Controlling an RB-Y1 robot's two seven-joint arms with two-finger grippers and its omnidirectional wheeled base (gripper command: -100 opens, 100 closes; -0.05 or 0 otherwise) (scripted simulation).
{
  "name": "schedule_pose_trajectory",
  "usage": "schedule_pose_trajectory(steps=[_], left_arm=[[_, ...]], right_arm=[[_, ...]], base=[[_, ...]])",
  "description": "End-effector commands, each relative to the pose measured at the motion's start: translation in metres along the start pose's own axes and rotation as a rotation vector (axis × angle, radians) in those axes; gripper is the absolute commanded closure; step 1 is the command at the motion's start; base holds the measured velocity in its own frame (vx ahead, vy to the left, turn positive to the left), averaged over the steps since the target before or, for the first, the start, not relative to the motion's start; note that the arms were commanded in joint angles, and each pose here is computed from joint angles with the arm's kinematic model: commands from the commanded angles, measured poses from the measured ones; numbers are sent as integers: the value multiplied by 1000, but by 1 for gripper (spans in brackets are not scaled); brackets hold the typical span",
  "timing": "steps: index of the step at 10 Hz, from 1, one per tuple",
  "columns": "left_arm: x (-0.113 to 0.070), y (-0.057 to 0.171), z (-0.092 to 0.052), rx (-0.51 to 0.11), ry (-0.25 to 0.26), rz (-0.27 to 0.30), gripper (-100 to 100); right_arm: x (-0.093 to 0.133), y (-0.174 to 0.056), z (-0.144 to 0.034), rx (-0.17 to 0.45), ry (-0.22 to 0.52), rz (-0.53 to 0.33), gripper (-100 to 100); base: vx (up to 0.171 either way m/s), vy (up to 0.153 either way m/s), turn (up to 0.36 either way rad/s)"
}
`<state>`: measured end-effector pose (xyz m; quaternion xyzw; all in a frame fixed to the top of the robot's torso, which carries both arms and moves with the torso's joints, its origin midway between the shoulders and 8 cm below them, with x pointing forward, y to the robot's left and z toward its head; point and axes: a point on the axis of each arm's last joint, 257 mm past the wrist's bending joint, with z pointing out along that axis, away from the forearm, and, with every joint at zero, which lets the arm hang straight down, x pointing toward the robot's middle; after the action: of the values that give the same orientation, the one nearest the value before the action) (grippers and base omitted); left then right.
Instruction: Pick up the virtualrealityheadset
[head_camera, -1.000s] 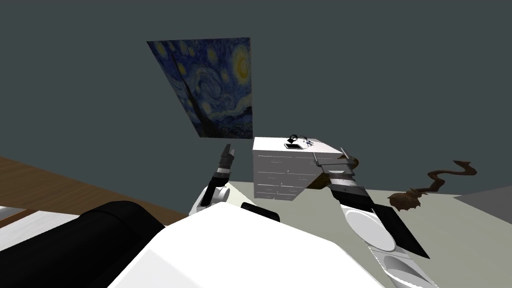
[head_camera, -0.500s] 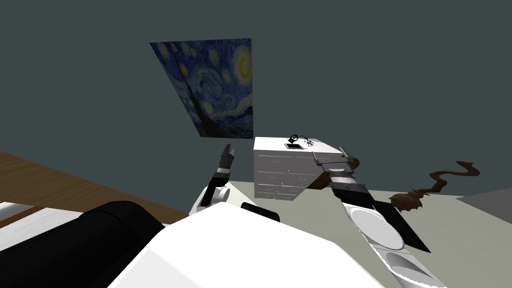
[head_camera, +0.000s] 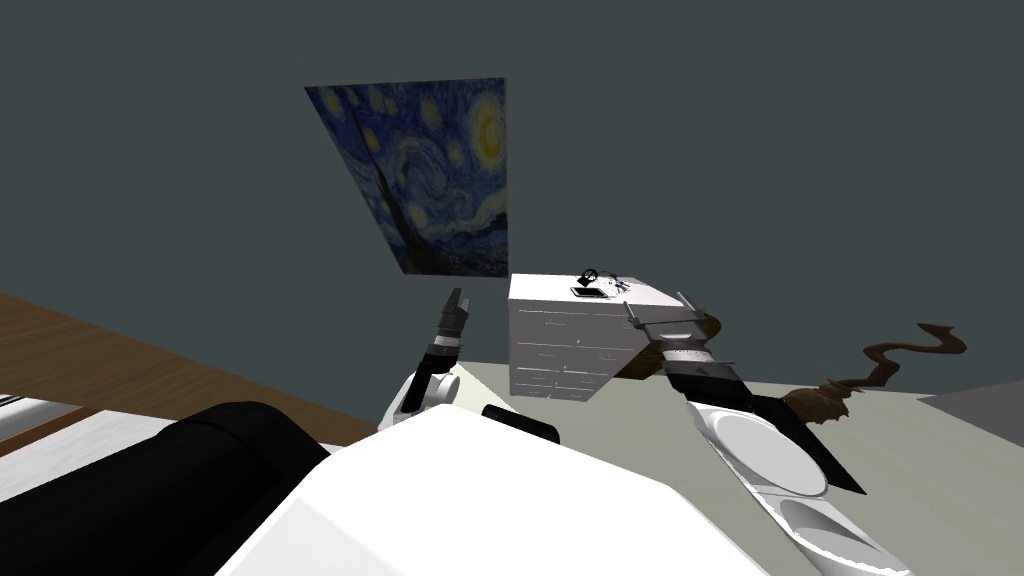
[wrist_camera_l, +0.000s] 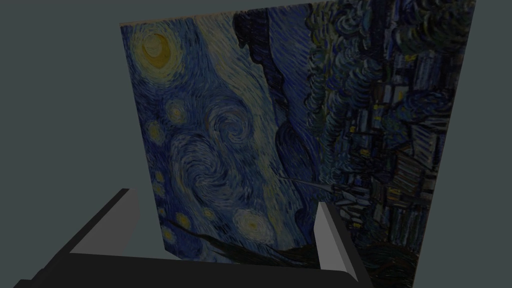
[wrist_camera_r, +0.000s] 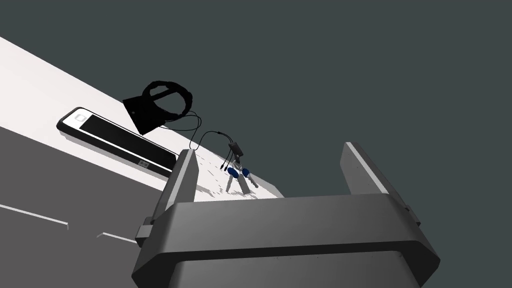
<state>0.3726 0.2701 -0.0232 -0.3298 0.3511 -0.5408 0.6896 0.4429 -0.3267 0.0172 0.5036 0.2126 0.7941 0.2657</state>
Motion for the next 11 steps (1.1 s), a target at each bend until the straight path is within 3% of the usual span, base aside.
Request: schedule_pose_trajectory(steps=[1, 4, 6, 9, 11], left_arm=[[0, 0, 0, 0, 0, 0, 0], [0, 0, 0, 0, 0, 0, 0], [0, 0, 0, 0, 0, 0, 0], [0, 0, 0, 0, 0, 0, 0], [0, 0, 0, 0, 0, 0, 0]], right_arm=[[0, 0, 3, 17, -2, 23, -100], [-7, -1, 3, 20, -29, 103, -100], [-4, 1, 11, 49, -20, 97, -100], [-11, -1, 10, 52, -49, 179, -100], [-10, 2, 18, 75, -48, 182, -100]], base=[[-15, 15, 18], [-3, 3, -2], [-10, 14, 25], [-3, 3, -1], [-4, 5, 17]])
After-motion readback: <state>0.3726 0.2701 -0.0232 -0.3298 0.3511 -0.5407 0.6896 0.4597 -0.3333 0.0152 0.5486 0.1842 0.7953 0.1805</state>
